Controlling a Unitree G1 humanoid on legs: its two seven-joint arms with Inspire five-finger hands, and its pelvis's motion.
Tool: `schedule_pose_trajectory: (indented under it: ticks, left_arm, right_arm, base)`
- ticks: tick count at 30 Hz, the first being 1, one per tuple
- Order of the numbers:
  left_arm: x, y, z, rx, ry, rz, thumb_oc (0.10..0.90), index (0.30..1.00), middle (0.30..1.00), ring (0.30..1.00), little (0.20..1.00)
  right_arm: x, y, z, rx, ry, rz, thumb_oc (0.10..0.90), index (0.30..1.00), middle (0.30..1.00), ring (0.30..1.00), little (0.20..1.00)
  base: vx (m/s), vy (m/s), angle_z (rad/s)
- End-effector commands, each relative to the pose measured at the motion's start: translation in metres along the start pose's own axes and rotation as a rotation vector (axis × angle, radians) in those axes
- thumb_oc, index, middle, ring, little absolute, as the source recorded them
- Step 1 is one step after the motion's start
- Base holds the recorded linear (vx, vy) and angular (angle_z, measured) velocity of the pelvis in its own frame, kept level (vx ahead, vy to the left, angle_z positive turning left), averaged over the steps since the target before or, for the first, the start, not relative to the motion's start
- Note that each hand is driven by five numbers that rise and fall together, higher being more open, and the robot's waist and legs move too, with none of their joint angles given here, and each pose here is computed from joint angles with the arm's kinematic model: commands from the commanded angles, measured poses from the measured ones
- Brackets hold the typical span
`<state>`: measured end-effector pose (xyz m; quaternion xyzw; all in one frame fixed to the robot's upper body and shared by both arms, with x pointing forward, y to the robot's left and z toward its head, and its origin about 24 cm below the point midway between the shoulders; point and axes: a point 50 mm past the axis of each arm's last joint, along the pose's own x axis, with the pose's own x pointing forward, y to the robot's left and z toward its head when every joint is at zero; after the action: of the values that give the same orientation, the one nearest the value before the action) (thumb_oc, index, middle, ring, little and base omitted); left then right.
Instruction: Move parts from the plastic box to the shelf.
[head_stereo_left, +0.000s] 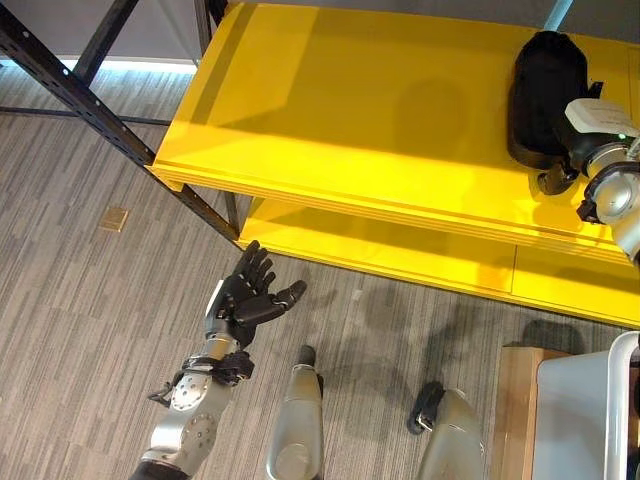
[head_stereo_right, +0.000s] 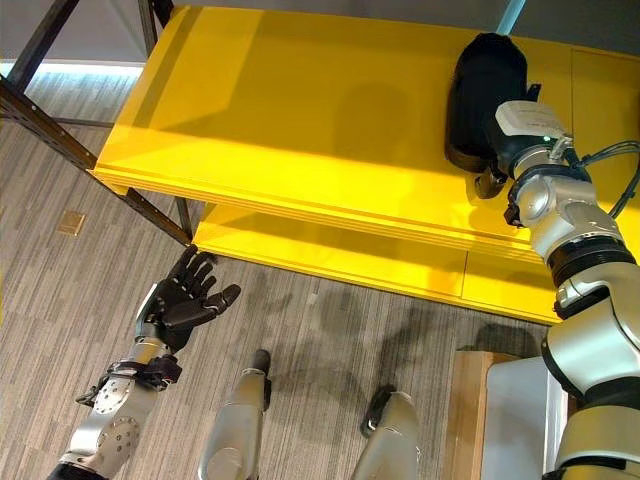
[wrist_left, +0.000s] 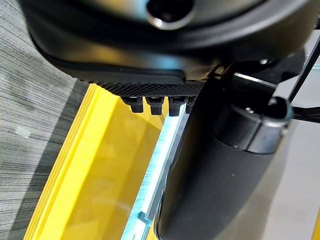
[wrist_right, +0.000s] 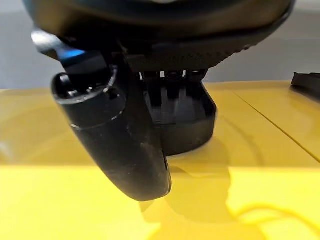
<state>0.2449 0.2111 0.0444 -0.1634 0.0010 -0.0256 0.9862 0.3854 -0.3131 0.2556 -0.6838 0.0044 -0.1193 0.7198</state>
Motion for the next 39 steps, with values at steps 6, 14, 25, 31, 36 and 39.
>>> schedule_pose_trajectory:
  ticks: [6, 14, 25, 31, 36, 39]
  left_arm:
    - [0.005, -0.007, 0.041, 0.024, -0.206, -0.078, 0.900, 1.000, 1.000, 1.000, 1.000]
    - [0.005, -0.004, 0.040, 0.024, -0.200, -0.070, 0.900, 1.000, 1.000, 1.000, 1.000]
    - [0.005, 0.000, 0.042, 0.024, -0.204, -0.053, 0.900, 1.000, 1.000, 1.000, 1.000]
    - [0.006, 0.000, 0.041, 0.024, -0.200, -0.051, 0.900, 1.000, 1.000, 1.000, 1.000]
    - [0.007, -0.001, 0.041, 0.023, -0.199, -0.057, 0.900, 1.000, 1.000, 1.000, 1.000]
    - [0.007, 0.000, 0.040, 0.024, -0.195, -0.048, 0.900, 1.000, 1.000, 1.000, 1.000]
  right_arm:
    - [0.003, -0.069, 0.023, 0.062, -0.104, -0.192, 0.900, 1.000, 1.000, 1.000, 1.000]
    - [-0.002, -0.076, 0.025, 0.064, -0.142, -0.201, 0.900, 1.000, 1.000, 1.000, 1.000]
    - [-0.004, -0.071, 0.021, 0.081, -0.147, -0.180, 0.900, 1.000, 1.000, 1.000, 1.000]
    - [-0.004, -0.064, 0.023, 0.097, -0.150, -0.164, 0.900, 1.000, 1.000, 1.000, 1.000]
    - [-0.003, -0.056, 0.023, 0.098, -0.147, -0.143, 0.900, 1.000, 1.000, 1.000, 1.000]
    - [-0.004, -0.055, 0.025, 0.091, -0.154, -0.140, 0.900, 1.000, 1.000, 1.000, 1.000]
  base:
    - [0.00, 0.000, 0.00]
    - [0.00, 0.000, 0.00]
    - [-0.01, -0.002, -0.02]
    - [-0.02, -0.005, -0.07]
    - [-0.01, 0.001, -0.04]
    - [0.00, 0.000, 0.00]
